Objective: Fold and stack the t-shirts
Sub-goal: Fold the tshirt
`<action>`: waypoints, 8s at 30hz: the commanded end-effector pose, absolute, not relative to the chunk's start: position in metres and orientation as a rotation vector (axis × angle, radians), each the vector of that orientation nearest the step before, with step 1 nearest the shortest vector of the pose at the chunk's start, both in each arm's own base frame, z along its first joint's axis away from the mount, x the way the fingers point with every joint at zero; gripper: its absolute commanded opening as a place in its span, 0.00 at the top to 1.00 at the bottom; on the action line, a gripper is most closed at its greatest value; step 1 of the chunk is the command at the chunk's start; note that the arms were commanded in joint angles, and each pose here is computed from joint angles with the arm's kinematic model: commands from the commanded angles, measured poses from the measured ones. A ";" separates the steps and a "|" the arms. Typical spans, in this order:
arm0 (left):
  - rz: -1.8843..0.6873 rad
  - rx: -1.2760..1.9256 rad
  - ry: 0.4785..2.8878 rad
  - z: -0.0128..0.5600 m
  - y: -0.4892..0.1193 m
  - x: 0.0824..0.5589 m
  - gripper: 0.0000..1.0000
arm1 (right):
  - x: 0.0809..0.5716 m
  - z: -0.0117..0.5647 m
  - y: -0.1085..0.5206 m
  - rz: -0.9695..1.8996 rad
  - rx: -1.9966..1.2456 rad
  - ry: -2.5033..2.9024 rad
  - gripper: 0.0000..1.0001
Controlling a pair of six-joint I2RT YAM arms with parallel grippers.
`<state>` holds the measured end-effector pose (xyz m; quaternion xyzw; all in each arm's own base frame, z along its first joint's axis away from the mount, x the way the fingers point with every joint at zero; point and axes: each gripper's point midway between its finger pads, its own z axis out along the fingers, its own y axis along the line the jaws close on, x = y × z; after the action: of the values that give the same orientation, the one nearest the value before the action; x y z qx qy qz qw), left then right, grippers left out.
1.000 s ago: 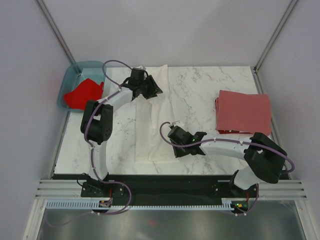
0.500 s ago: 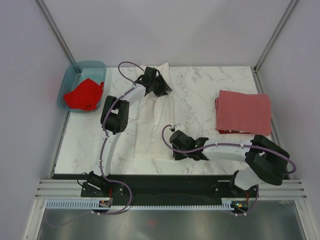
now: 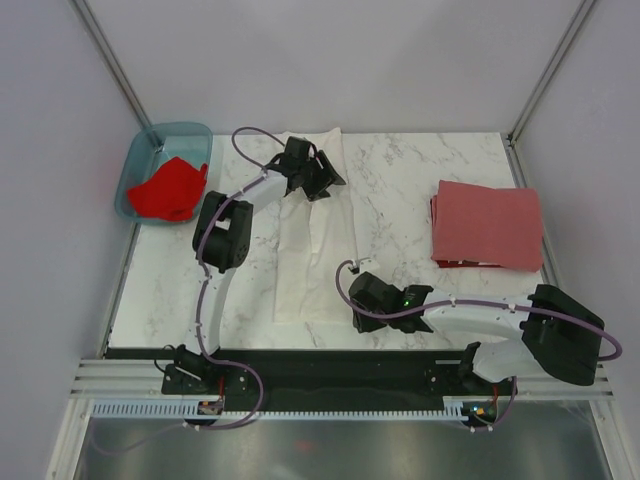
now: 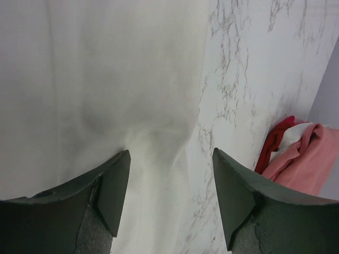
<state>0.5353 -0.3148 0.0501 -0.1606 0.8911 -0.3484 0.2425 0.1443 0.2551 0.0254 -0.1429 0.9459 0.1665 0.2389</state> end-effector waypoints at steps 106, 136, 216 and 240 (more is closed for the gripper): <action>-0.737 -0.232 2.697 0.013 -0.171 0.153 0.98 | 0.424 0.089 0.243 0.560 0.058 2.487 0.44; -0.720 -0.260 2.738 0.008 -0.169 0.141 0.58 | 0.162 0.006 0.243 0.580 -0.177 2.711 0.49; -0.931 -0.509 2.435 0.114 -0.193 0.407 0.98 | 0.447 0.160 0.263 0.435 -0.048 2.181 1.00; -0.914 -0.454 2.351 0.131 -0.183 0.421 0.07 | 0.460 0.113 0.234 0.511 0.126 2.226 0.17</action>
<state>0.4428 -0.1819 0.1079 -0.1956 0.8832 -0.3447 0.2506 0.4713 0.2233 0.0863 0.0521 0.9028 0.1557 0.3975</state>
